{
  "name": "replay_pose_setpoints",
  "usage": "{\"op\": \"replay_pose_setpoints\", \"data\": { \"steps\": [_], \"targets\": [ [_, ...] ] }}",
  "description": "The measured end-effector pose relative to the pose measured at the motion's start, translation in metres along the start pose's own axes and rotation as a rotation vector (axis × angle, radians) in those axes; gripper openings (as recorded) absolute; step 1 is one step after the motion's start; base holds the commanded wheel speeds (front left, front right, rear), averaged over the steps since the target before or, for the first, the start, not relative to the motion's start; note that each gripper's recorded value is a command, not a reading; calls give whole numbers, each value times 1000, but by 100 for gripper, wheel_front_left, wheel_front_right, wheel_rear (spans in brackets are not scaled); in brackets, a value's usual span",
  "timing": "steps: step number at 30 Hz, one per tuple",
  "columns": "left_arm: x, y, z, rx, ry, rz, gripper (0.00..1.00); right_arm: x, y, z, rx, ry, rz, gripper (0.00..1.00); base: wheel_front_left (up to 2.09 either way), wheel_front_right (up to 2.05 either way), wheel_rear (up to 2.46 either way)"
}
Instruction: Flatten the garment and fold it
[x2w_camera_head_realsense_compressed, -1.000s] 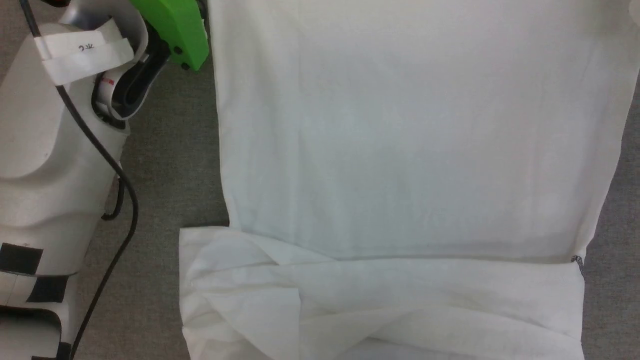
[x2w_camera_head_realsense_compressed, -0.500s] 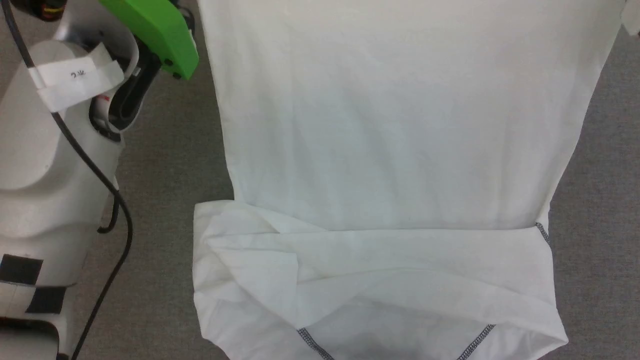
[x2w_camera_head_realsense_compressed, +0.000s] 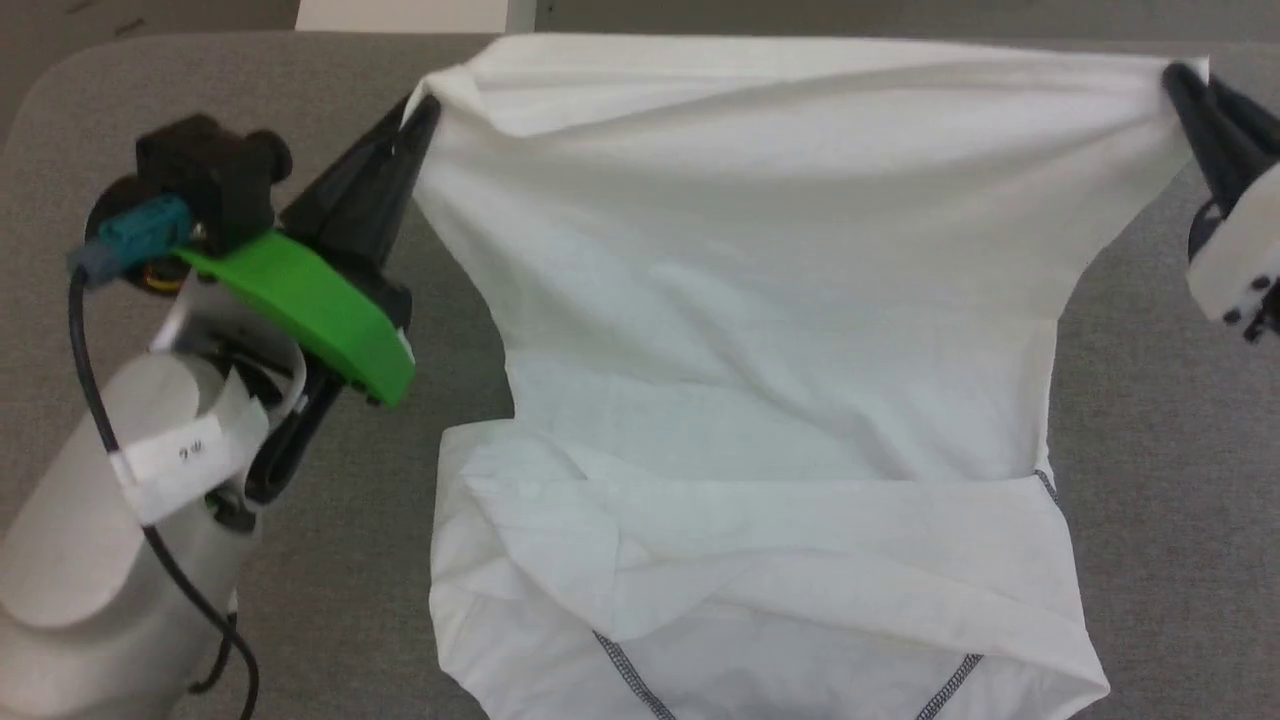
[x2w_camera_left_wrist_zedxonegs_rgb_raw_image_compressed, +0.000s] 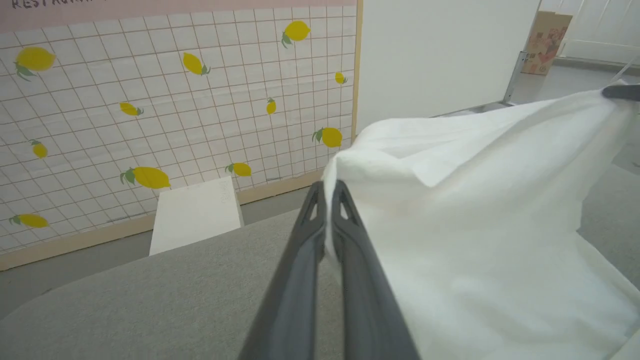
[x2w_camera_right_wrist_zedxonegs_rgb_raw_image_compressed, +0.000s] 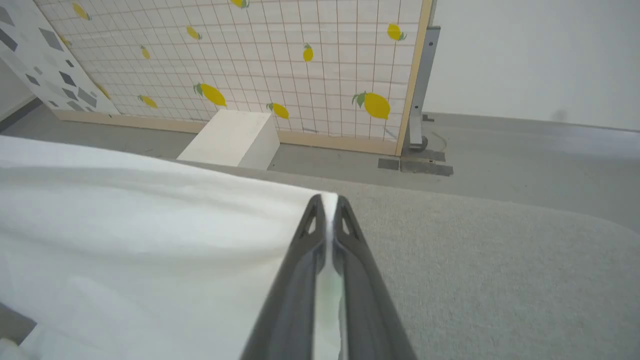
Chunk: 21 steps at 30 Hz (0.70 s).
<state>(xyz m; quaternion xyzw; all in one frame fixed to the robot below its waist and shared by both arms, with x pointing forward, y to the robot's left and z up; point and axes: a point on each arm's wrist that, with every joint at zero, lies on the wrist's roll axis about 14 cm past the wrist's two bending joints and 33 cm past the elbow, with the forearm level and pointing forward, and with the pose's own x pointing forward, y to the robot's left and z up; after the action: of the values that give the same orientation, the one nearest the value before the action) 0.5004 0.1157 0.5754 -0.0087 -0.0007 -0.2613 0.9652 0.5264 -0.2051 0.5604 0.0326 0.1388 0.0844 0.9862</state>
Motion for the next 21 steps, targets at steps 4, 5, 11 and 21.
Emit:
{"op": "replay_pose_setpoints", "data": {
  "steps": [4,5,11,21],
  "targets": [
    [-30,-19,-2,-32,-14,9,0,-31,7,-22,61,27,9,0,0,0,0],
    [-37,-23,-4,-41,-11,13,0,-39,9,-29,76,35,9,0,0,0,0],
    [-81,-43,-22,-90,37,49,0,-82,17,-56,153,69,-4,0,0,0,0],
    [-152,-79,-60,-299,166,125,0,-154,16,-119,316,182,-83,0,0,0,0]
  ]
}}
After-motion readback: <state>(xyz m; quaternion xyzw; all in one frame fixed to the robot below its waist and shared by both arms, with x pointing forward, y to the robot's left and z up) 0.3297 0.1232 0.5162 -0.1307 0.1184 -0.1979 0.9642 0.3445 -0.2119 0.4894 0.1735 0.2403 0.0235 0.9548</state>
